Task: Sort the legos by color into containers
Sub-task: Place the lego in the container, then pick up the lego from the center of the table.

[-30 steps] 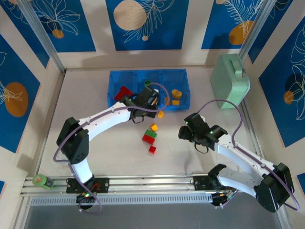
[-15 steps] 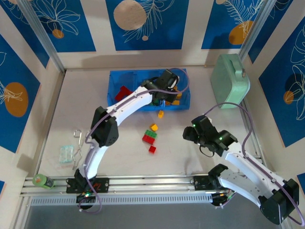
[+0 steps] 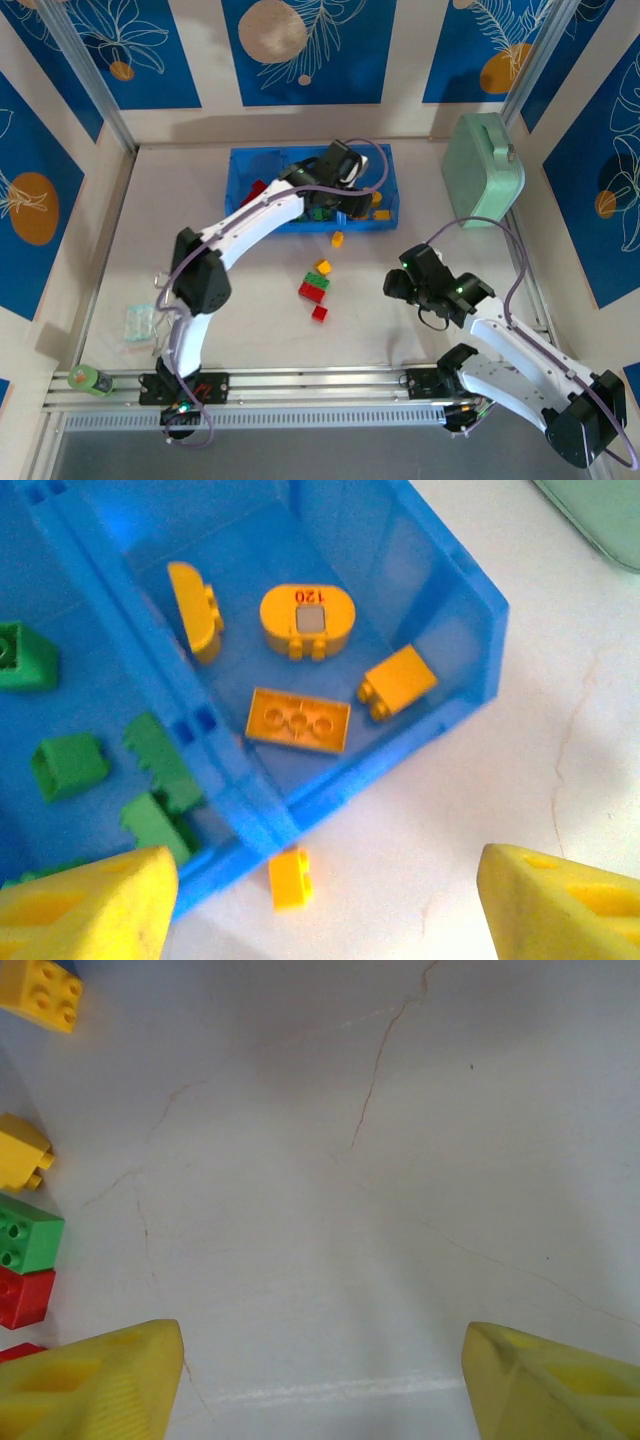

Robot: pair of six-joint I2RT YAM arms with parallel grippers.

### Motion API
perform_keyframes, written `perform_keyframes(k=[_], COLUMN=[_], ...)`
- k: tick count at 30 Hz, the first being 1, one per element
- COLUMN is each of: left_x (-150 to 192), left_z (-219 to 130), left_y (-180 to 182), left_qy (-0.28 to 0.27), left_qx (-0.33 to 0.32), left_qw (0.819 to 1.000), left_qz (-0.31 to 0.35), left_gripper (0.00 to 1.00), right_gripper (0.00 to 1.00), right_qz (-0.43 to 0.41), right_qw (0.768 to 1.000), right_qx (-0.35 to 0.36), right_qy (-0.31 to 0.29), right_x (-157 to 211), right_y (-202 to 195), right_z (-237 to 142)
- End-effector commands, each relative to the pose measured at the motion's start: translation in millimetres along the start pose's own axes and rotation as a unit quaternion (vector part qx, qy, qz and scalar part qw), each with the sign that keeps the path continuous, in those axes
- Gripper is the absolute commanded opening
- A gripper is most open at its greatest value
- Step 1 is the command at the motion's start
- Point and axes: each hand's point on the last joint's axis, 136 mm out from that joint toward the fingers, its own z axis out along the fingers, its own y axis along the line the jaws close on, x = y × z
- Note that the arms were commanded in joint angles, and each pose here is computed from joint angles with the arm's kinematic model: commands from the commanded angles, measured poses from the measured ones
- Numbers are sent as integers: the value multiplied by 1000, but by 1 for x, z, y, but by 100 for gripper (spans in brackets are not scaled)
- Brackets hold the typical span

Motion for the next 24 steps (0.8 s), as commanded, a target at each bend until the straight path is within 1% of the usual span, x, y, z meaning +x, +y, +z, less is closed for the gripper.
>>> perform_keyframes(k=[1, 3, 5, 11, 16, 24], left_x=[-17, 0, 25, 102, 158, 224], left_z=[-49, -60, -67, -73, -79, -87], left_y=[-8, -2, 7, 36, 54, 73], left_qy=[-76, -83, -81, -60, -38, -16], left_qx=[34, 31, 23, -12, -34, -53], left_qw=[996, 996, 996, 995, 993, 988], left_qz=[-13, -23, -35, -76, -106, -143], left_gripper=[78, 77, 76, 74, 74, 73], right_gripper=[74, 74, 74, 69, 64, 61], right_qz=[-9, -16, -23, -44, -60, -84], right_qw=[1000, 1000, 999, 998, 997, 996], right_qx=[-17, -21, -26, -32, -34, 7], right_qy=[5, 8, 10, 10, 18, 37], right_x=[-6, -9, -15, -35, -51, -75], right_y=[16, 25, 36, 75, 117, 159], right_z=[-1, 2, 5, 22, 50, 105])
